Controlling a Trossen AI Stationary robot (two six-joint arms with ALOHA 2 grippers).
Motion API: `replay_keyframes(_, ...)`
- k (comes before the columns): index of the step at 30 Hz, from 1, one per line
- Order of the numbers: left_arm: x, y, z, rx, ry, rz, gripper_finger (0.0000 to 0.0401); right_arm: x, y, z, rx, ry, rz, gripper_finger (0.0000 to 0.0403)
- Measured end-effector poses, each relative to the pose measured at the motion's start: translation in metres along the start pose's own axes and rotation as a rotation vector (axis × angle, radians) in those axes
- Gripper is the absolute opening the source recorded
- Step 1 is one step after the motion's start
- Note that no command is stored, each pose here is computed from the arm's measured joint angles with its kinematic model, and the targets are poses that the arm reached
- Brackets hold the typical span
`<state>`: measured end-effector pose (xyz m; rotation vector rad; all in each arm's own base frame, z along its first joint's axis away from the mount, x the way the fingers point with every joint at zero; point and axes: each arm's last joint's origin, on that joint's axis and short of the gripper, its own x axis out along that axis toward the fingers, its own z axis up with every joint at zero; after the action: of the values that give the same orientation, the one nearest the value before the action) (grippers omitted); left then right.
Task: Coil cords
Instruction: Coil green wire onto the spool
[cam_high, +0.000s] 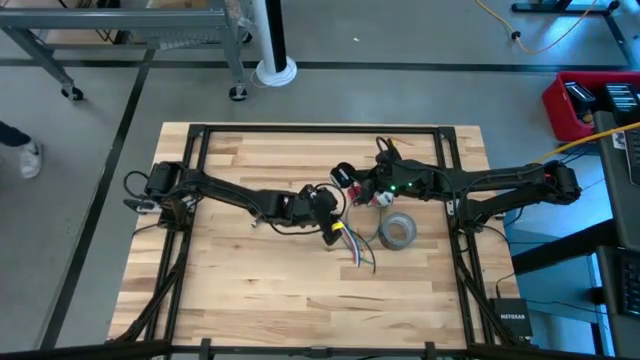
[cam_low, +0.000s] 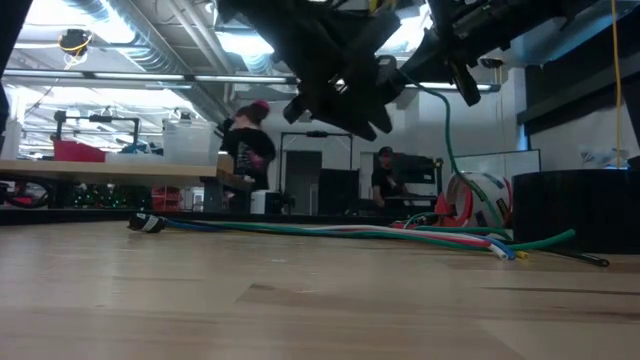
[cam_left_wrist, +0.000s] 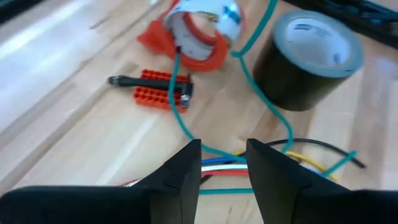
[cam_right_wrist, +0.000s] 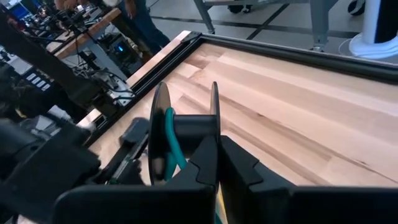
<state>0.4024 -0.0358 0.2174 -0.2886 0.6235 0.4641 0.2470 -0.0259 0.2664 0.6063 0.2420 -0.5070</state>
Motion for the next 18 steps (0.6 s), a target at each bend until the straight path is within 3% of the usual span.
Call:
replay_keyframes(8,-0.003,-0.015,-0.031,-0.047,-0.216,0.041,0.012,0.0,0.002,0.001,0.001,-0.002,0.039,0.0007)
replay_keyframes(18,0.01,0.006,-0.072,-0.161,-0.489,-0.038,0.012,-0.001,0.009,0.006,0.007,-0.017,0.158,0.0007)
